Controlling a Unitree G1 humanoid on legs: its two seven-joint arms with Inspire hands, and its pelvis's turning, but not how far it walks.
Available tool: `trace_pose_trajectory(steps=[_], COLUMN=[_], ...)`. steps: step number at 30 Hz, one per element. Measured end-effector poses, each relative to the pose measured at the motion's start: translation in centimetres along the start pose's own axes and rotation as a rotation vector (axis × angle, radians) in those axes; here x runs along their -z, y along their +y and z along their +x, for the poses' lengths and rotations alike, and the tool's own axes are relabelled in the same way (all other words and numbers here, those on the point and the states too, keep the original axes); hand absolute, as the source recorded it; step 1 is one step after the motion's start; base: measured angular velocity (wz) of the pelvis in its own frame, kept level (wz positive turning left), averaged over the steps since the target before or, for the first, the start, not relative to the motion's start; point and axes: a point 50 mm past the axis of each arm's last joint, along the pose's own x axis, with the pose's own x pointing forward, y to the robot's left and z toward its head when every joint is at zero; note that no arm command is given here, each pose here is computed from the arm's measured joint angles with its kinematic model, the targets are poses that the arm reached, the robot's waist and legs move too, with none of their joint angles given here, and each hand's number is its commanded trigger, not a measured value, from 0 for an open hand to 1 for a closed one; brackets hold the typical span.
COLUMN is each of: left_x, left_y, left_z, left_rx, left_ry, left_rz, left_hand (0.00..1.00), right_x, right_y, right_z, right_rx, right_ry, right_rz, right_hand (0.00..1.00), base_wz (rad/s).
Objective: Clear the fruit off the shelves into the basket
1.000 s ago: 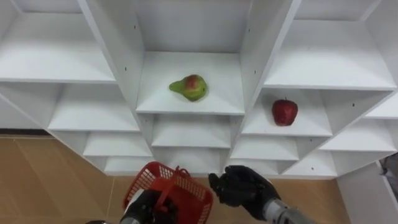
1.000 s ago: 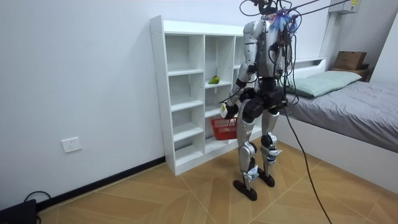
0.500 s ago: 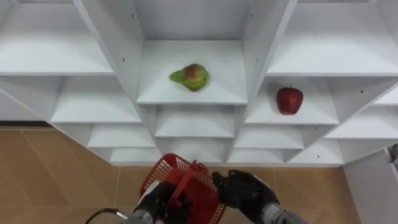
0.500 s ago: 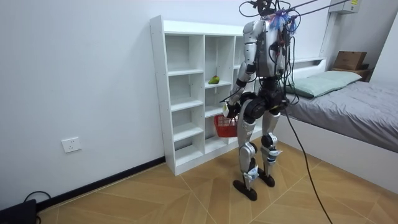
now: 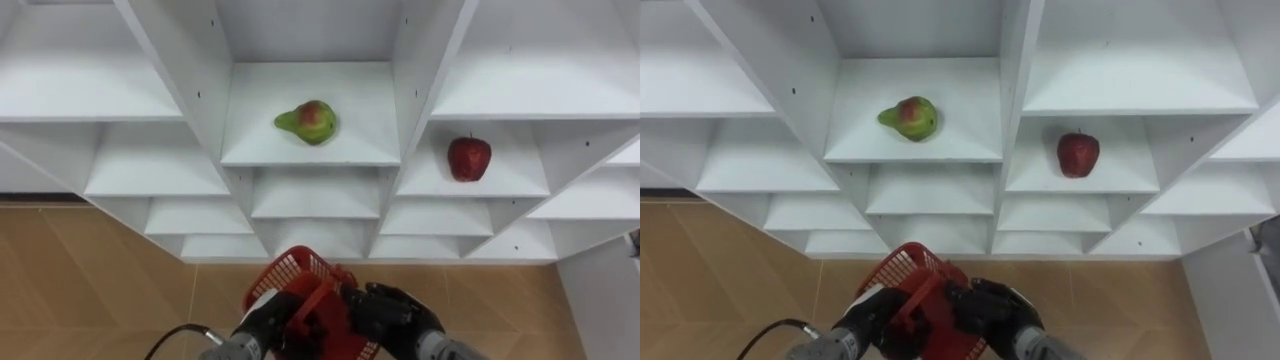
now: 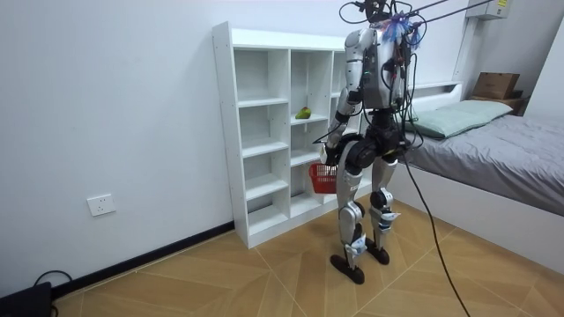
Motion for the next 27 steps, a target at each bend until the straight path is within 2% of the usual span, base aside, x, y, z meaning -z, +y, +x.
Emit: trace_pose_trajectory(steps=[13,27], left_x=[-0.4,-1.0], left_y=[-1.3,-1.5], left_z=[0.3,0.5], left_rx=[0.084,0.094], left_ry=[-0.001,-0.021], left_rz=[0.066,0.032], left_hand=[1.0,1.0], right_x=[0.7,0.9], right_y=[-0.1,-0.1], right_z=[0.1,0.2], right_rx=[0.016,0.026], right_ry=[0.032,0.057], right_rz=[0.048,0.049], right_hand=[1.0,1.0], base_wz=[0.0,0.0])
